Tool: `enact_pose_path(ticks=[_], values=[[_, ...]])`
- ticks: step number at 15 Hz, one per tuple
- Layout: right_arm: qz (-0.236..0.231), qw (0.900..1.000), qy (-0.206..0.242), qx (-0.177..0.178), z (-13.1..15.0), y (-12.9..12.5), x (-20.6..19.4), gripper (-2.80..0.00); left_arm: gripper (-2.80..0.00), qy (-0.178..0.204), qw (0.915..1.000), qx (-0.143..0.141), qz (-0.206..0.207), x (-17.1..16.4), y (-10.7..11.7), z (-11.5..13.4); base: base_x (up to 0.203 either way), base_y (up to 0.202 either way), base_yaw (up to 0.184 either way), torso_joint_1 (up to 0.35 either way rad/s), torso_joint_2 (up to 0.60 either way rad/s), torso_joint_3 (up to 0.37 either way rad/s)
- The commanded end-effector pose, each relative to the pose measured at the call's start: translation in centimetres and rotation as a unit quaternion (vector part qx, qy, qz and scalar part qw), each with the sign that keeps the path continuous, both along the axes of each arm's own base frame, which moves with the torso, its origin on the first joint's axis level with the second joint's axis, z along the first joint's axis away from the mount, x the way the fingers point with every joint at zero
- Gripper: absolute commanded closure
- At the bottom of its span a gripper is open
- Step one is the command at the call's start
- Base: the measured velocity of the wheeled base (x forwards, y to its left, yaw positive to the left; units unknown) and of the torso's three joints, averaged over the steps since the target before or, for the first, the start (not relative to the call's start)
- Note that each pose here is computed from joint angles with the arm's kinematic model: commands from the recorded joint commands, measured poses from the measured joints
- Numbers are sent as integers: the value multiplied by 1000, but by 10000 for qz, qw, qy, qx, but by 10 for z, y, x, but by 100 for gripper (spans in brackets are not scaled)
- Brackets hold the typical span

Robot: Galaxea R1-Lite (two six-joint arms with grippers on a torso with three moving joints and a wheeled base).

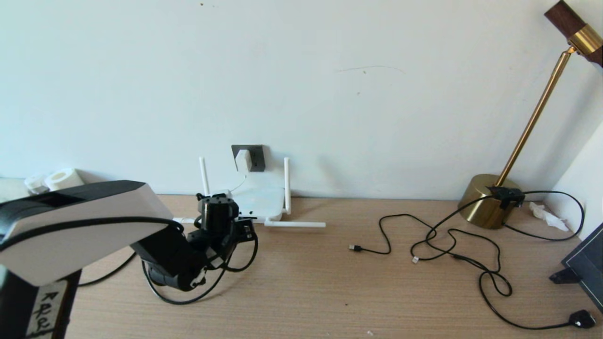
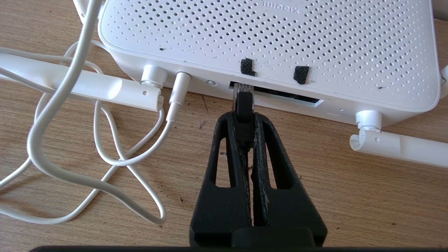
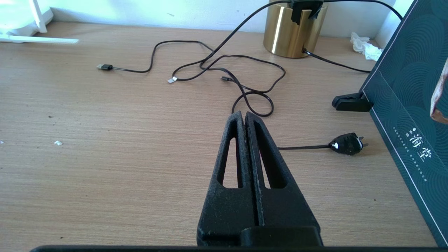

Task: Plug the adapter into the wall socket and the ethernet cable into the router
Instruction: Align cable and router interface

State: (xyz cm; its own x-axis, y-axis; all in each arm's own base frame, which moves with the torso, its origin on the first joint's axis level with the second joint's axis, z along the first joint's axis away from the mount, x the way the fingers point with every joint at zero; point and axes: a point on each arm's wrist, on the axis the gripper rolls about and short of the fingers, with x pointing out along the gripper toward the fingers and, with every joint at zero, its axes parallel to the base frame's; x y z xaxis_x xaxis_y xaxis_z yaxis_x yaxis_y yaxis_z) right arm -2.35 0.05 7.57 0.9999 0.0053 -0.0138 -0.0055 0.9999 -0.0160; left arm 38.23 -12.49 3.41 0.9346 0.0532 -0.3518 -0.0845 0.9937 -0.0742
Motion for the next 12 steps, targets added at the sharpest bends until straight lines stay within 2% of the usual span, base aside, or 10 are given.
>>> enact_pose_path(ticks=[1,7,12], values=[[4,10000,8,-3,0,0,0,0,0,-96,9999,-39,36,4,2,2,0,0,0,0,0,0],[4,10000,8,-3,0,0,0,0,0,-173,9997,-60,131,9,9,6,0,0,0,0,0,0],[4,10000,8,-3,0,0,0,0,0,-90,9999,-34,127,7,9,2,0,0,0,0,0,0]])
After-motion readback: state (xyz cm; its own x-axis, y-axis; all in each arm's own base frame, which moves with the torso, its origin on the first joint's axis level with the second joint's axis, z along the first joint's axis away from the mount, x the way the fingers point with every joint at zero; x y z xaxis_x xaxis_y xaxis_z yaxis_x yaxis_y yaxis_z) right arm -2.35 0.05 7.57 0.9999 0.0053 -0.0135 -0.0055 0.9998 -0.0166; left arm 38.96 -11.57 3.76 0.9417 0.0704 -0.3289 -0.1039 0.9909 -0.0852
